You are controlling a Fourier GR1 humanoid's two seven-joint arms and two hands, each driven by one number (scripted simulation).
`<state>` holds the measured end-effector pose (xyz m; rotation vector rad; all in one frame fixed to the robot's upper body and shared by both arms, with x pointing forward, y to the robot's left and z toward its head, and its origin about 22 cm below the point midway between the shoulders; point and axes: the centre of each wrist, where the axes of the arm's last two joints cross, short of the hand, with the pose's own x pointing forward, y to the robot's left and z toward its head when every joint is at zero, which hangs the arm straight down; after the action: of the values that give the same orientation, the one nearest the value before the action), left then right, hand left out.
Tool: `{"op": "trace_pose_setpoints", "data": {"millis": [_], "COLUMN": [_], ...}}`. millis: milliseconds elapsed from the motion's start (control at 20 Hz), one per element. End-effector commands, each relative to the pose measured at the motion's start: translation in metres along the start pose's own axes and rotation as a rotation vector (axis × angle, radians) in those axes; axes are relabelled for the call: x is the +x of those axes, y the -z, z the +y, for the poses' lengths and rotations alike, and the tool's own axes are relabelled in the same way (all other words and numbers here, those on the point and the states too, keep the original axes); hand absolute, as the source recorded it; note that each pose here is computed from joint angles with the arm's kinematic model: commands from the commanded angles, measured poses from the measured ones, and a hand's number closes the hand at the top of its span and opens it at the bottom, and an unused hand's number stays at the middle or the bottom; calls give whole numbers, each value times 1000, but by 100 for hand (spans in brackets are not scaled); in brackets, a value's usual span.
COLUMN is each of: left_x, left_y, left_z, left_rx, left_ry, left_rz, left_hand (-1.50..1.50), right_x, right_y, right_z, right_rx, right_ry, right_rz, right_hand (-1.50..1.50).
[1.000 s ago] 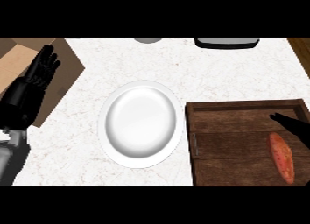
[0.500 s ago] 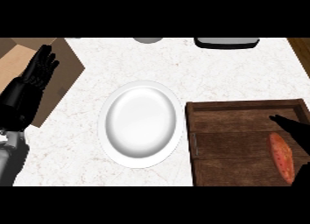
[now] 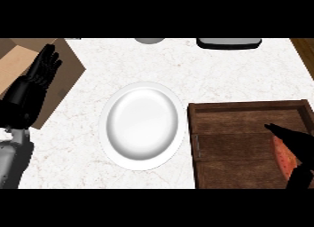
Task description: Pick the sweet potato from the tray and place it in the plate
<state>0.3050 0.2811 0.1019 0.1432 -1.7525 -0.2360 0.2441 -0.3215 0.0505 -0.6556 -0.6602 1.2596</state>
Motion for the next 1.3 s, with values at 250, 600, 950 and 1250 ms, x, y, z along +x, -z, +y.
{"op": "trace_pose_setpoints", "data": {"millis": [250,600,950,1250], "left_x": [1,-3,-3,-3], "left_y": [-7,0,-18,-18], "left_z": [4,5,8,16], "left_rx": [-3,6,47,70], "left_ry": [-1,-10,16,16], "left_rz": [19,-1,40,31], "left_hand": [0,0,0,0], "right_x": [-28,-21,-11,5], "right_y": [22,34,-7,-71], "right_z": [8,30,57,85], "right_rx": [9,-267,-445,-633], "right_ry": [-70,-57,63,124], "right_rz": [66,-92,198,322], "right_hand": [-150,150,150,150]}}
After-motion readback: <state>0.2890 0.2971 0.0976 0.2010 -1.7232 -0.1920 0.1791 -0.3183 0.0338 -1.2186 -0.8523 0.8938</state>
